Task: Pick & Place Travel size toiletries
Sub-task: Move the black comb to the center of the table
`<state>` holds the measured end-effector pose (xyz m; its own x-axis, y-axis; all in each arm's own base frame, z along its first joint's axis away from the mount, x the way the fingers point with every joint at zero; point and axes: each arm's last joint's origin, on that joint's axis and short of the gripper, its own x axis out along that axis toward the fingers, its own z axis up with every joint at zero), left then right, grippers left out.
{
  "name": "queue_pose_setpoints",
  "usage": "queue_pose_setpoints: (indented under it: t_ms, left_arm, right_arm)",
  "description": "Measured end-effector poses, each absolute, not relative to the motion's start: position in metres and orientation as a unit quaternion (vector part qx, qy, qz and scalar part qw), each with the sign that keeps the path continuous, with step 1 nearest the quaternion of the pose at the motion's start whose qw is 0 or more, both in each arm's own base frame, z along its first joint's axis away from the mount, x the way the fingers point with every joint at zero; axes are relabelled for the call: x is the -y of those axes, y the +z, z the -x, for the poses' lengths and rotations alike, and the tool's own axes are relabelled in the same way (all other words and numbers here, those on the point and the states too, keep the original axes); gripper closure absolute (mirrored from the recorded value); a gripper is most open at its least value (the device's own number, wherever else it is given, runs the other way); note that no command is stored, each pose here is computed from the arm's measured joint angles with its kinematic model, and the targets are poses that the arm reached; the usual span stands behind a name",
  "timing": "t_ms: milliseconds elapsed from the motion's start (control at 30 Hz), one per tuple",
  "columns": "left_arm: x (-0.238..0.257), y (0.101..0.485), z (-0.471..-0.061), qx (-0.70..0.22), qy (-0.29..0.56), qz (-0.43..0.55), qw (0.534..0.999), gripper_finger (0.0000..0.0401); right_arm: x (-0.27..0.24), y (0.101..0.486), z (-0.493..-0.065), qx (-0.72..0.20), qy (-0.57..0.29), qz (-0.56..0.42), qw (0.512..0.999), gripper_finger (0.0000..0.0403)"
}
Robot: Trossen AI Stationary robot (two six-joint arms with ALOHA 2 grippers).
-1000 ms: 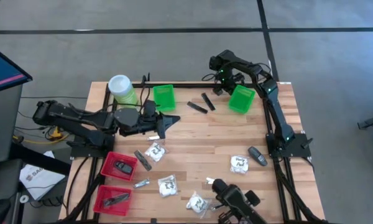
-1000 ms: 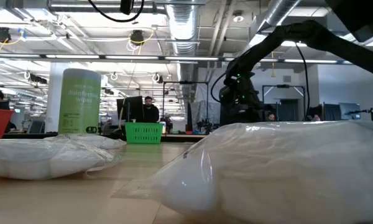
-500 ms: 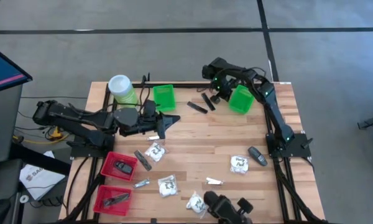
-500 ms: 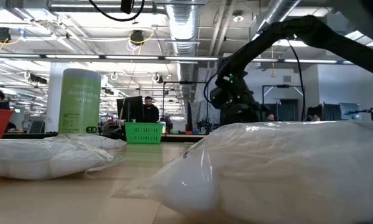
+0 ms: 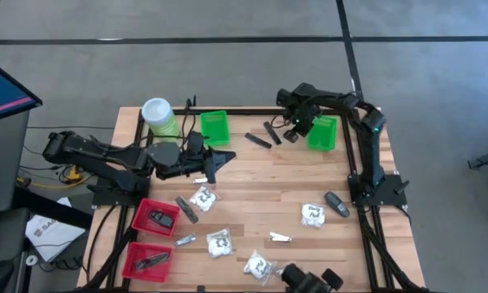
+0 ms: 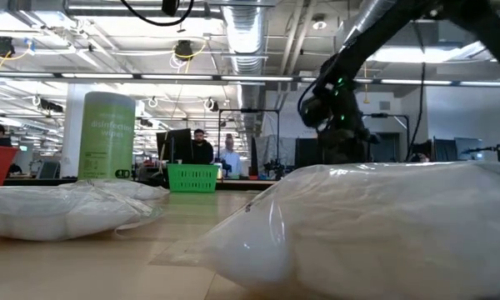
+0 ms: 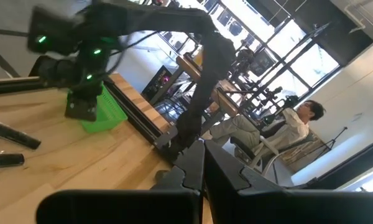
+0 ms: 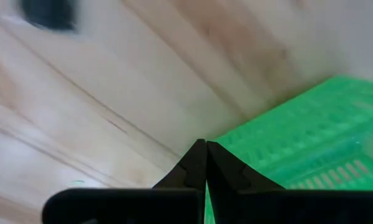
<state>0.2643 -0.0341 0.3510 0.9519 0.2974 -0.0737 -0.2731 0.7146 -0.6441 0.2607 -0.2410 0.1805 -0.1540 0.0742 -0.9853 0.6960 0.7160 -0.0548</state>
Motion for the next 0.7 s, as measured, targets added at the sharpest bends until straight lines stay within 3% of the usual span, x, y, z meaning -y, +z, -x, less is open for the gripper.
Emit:
queue_pose_setpoints:
  t_ms: [300, 533, 700]
  left_arm:
    - [0.033, 0.352, -0.264, 0.021, 0.154, 0.345, 0.926, 0.0401]
    - [0.033, 0.352, -0.264, 0.022, 0.153, 0.346, 0.926, 0.0401]
    - [0.034, 0.353, -0.264, 0.026, 0.15, 0.351, 0.924, 0.0401]
  right_arm:
    - [0.234, 0.217, -0.221, -0.477, -0.256, -0.351, 0.764, 0.0403]
    - [0.248, 0.203, -0.219, -0.354, -0.187, -0.454, 0.796, 0.0403]
    - [0.26, 0.183, -0.236, -0.359, -0.179, -0.49, 0.774, 0.0403]
